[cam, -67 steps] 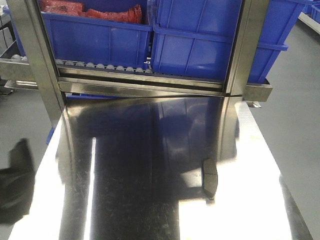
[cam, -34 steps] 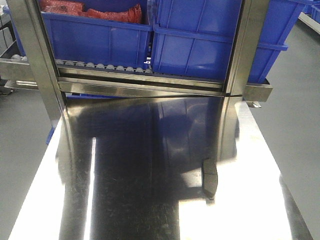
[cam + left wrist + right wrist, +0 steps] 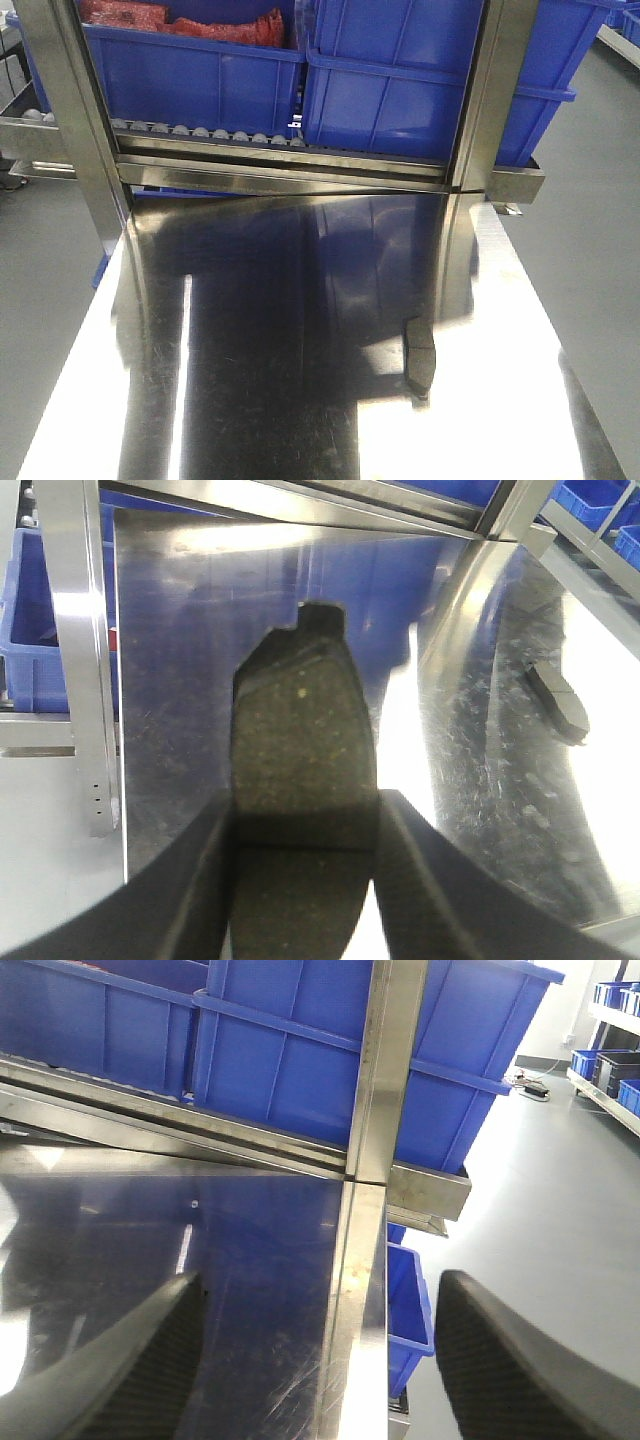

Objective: Move and align brake pads A on conveyor
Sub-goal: 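Move the right gripper toward the remaining brake pad on the table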

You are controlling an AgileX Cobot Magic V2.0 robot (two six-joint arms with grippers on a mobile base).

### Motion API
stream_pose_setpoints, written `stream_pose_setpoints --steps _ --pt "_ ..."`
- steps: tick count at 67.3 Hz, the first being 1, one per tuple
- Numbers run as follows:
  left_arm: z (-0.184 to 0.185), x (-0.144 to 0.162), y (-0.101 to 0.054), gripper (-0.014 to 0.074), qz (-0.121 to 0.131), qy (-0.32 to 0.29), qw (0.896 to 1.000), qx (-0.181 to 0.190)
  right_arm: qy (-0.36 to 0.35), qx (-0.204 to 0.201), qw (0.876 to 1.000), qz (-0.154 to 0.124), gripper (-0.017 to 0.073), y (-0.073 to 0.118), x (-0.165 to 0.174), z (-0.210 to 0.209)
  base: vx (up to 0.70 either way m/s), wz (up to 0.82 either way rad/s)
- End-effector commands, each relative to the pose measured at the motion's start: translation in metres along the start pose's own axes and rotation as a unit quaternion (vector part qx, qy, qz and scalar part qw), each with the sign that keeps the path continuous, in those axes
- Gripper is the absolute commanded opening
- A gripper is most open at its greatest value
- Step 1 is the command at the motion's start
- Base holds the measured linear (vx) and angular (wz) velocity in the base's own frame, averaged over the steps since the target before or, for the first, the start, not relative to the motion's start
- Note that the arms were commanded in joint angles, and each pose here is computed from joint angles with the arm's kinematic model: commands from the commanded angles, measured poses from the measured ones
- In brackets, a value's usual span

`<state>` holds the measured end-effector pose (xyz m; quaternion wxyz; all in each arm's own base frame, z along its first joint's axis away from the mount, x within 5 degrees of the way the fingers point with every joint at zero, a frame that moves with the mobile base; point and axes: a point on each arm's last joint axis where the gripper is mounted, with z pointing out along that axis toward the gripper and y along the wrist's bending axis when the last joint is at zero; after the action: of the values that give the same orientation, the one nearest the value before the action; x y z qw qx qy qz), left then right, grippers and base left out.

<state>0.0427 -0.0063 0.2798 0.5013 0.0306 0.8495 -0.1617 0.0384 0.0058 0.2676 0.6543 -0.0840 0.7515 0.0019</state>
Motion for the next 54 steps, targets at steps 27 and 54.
stream_pose_setpoints --steps 27,54 --pt "-0.004 -0.014 -0.005 -0.0006 0.005 -0.049 0.999 0.021 -0.045 0.011 0.999 -0.005 0.0484 -0.002 -0.014 -0.002 0.00 0.00" --pt "-0.004 -0.014 -0.005 -0.0006 0.005 -0.049 0.999 0.021 0.070 0.000 0.995 0.075 0.0484 -0.005 -0.032 0.037 0.00 0.00"
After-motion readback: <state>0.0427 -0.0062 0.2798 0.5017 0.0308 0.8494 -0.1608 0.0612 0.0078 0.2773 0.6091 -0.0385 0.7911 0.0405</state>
